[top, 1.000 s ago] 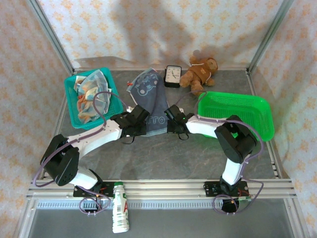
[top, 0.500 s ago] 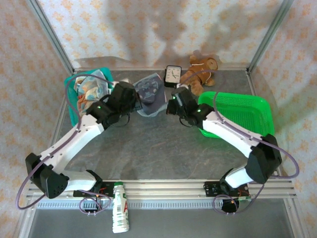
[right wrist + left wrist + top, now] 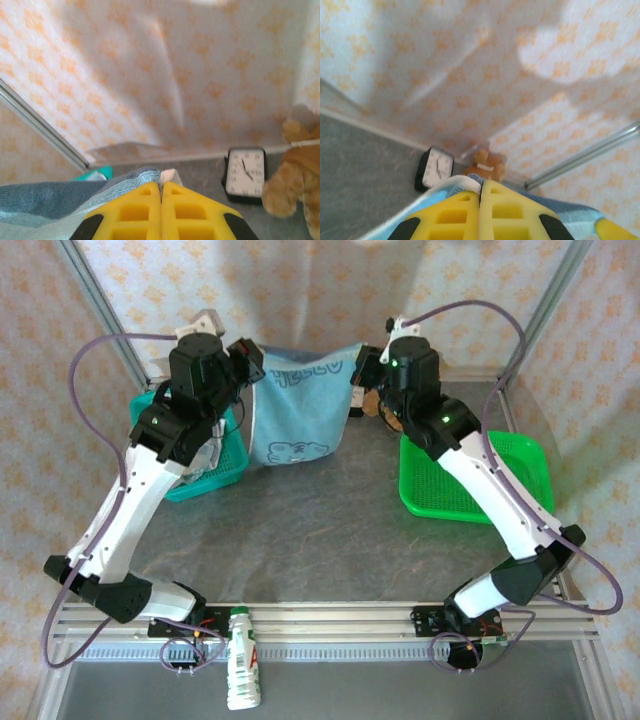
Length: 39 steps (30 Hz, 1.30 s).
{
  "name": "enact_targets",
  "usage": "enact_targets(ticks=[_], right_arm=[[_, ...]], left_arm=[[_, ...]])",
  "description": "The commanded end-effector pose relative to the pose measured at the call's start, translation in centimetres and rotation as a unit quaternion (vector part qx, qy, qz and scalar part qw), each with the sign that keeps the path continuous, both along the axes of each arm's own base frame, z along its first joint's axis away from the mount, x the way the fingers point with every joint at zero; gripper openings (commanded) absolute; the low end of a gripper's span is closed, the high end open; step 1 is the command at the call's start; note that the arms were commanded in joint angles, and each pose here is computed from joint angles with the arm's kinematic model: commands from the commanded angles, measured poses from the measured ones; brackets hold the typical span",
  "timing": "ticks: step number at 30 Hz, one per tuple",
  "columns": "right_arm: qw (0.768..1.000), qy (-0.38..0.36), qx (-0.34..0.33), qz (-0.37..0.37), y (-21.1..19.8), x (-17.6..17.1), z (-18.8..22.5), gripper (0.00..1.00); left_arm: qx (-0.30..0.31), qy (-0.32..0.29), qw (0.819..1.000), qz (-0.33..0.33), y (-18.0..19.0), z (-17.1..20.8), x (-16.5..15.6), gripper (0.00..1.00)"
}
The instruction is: Fold and stack the towels
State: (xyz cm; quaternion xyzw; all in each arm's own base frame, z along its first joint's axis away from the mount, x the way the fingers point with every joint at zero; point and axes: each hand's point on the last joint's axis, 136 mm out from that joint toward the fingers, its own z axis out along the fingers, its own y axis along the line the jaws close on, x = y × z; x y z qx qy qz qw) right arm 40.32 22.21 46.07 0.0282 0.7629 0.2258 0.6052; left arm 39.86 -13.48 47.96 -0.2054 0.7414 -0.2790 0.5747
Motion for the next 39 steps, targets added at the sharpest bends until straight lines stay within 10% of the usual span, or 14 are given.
enact_targets(ticks=[1, 16, 39], right_arm=[[0.999, -0.029, -0.031, -0.021, -0.6, 1.5, 1.9, 0.0], [0.996, -0.074, -0.026, -0.03, -0.5, 4.3, 6.6, 0.0], [0.996, -0.064, -0.004, 0.062, -0.4, -10.2, 5.5, 0.0]], left_arm=[[0.006, -0.019, 1.0, 0.014, 0.7, 1.7, 1.8, 0.0], [-0.021, -0.041, 0.999, -0.018, -0.5, 5.3, 2.6, 0.0], [-0.047, 0.0, 0.989, -0.137, -3.0, 2.2, -10.7, 0.0]])
